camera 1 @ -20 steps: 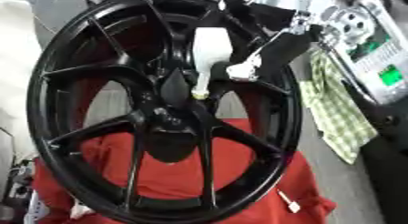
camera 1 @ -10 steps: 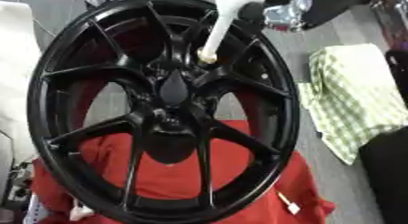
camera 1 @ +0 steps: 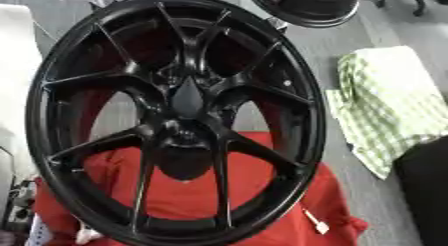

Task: Pull the pin out of the wheel hub.

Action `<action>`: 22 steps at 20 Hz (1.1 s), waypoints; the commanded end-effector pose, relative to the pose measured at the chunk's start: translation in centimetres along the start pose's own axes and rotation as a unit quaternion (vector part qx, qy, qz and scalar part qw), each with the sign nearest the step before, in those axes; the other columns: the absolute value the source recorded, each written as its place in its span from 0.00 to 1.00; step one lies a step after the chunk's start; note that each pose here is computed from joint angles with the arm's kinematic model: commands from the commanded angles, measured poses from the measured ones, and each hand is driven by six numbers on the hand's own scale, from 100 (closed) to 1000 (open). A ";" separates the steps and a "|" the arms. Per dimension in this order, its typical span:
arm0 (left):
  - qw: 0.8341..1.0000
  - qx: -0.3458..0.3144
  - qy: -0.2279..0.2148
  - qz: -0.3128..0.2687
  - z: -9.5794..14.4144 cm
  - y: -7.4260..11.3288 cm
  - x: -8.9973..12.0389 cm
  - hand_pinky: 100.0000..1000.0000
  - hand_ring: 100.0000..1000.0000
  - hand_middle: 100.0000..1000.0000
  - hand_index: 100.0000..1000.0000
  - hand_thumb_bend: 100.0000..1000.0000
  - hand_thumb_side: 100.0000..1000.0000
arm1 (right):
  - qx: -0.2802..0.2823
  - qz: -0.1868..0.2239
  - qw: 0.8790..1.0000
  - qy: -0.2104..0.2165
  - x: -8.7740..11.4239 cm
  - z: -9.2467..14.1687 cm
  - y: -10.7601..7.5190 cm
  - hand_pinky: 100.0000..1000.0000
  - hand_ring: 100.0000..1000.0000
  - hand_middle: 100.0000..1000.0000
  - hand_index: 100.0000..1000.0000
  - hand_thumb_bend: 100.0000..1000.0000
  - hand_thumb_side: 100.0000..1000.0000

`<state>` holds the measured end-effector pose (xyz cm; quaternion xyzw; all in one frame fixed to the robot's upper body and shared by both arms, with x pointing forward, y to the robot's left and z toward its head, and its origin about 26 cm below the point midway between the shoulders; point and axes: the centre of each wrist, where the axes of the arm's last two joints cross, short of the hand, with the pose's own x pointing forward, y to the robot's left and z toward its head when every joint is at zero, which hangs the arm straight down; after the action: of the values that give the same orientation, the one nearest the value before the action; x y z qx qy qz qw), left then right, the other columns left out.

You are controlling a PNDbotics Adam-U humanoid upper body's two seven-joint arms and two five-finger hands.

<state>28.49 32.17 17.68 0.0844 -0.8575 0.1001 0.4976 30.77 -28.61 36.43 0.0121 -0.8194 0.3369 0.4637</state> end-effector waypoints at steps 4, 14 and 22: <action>1.000 0.006 -0.021 0.002 -0.2 0.1 0.8 0.69 0.54 0.50 0.61 0.01 0.78 | -0.140 0.071 0.987 0.032 -0.5 5.1 -3.2 0.84 0.69 0.27 0.50 0.04 0.00; 1.000 0.011 -0.027 0.012 -0.4 -0.2 0.9 0.69 0.54 0.50 0.61 0.01 0.78 | -0.264 0.098 0.947 0.152 -8.6 12.2 -0.1 0.85 0.72 0.31 0.54 0.05 0.00; 0.999 0.011 -0.027 0.018 -0.4 -0.4 0.9 0.69 0.54 0.50 0.61 0.01 0.79 | -0.291 0.122 0.924 0.217 -12.6 15.5 3.3 0.90 0.82 0.54 0.72 0.18 0.00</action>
<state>28.71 31.79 17.79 0.0770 -0.8622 0.1188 0.4864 25.43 -38.43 18.96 -0.2793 -0.7523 0.1260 0.5832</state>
